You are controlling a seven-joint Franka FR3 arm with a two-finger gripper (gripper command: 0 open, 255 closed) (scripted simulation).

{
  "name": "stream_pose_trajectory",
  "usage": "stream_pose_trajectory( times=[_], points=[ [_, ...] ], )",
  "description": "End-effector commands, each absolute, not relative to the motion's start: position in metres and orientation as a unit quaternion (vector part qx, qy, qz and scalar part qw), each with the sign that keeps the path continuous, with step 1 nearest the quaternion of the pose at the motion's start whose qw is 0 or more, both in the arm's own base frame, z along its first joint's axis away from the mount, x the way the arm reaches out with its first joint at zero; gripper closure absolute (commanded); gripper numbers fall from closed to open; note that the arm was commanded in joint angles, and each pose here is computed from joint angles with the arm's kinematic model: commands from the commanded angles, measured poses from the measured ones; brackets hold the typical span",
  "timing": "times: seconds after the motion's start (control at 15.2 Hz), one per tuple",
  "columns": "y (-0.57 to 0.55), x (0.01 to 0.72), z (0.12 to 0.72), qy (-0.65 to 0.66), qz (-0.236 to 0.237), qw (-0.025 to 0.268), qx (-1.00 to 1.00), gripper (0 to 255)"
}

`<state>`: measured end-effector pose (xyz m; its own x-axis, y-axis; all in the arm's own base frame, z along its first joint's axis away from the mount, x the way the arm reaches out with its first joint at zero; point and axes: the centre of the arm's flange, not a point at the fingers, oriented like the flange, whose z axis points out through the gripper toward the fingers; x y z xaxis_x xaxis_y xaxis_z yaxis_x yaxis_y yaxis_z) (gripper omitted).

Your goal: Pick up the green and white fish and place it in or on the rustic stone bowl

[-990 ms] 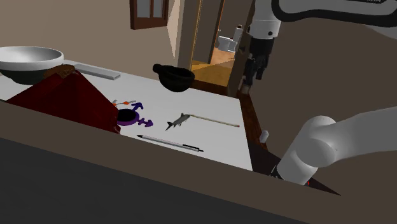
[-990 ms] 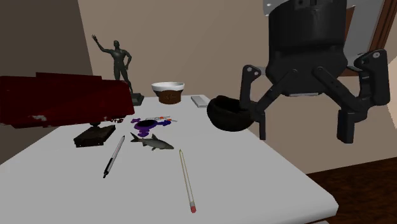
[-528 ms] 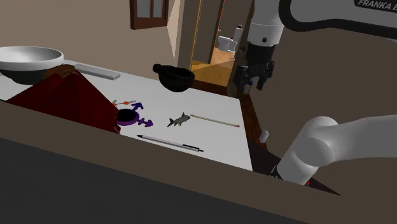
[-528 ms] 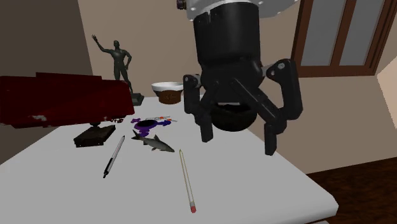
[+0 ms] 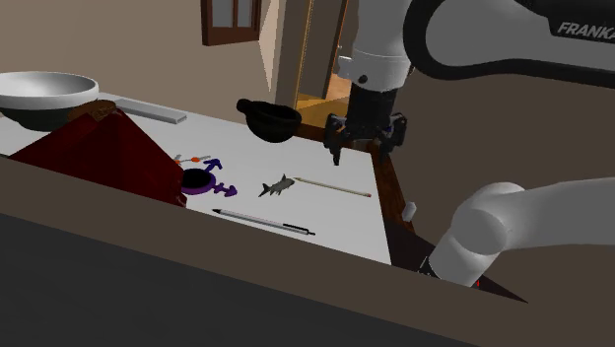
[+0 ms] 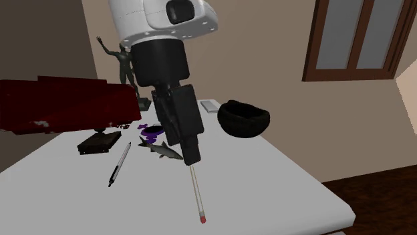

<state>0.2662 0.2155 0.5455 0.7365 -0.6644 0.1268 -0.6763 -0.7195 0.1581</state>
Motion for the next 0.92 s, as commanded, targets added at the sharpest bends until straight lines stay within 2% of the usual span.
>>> stream_pose_trajectory(
  times=[0.0, 0.73, 0.86],
  points=[
    [0.243, 0.271, 0.539, -0.411, 0.043, 0.100, 0.905, 0],
    [0.365, 0.356, 0.502, -0.639, 0.107, 0.113, 0.754, 0],
    [0.366, 0.359, 0.496, -0.643, 0.108, 0.114, 0.749, 0]
  ],
)
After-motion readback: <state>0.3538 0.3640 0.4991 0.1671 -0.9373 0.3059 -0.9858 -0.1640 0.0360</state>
